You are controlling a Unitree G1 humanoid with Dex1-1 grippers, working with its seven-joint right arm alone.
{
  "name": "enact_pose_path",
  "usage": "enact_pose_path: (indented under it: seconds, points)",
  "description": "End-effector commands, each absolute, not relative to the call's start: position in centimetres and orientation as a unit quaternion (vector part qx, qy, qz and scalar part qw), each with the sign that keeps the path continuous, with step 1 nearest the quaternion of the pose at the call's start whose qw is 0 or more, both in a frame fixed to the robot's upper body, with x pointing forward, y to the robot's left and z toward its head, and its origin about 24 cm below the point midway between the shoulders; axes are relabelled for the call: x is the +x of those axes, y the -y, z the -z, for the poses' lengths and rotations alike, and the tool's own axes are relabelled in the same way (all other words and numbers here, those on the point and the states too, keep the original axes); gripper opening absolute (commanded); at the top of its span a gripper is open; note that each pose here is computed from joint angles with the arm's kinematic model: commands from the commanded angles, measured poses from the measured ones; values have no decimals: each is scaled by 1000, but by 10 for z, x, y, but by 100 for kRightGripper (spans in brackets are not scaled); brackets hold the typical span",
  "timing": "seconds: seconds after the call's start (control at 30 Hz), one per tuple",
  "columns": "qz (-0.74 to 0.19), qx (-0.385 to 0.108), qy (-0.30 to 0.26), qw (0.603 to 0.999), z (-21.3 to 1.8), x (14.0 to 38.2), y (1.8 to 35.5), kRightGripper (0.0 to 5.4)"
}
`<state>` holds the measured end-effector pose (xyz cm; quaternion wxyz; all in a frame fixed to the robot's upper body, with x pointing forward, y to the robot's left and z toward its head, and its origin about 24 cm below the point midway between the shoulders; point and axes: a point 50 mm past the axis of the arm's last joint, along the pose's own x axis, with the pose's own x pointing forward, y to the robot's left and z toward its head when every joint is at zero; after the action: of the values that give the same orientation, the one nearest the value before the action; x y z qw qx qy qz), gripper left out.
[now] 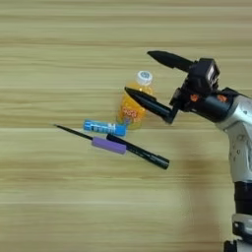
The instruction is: Move the objects on the table
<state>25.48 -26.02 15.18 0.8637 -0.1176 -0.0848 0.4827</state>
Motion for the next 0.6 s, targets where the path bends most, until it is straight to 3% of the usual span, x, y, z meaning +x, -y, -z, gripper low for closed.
enact_pose_path:
  seconds: [0.03,0.3,0.6]
  points:
    - [-496,-157,74,851,-163,247,267,536]
    - [-523,-142,10,840,-131,235,280,536]
    - [-519,-178,-71,833,-93,238,289,536]
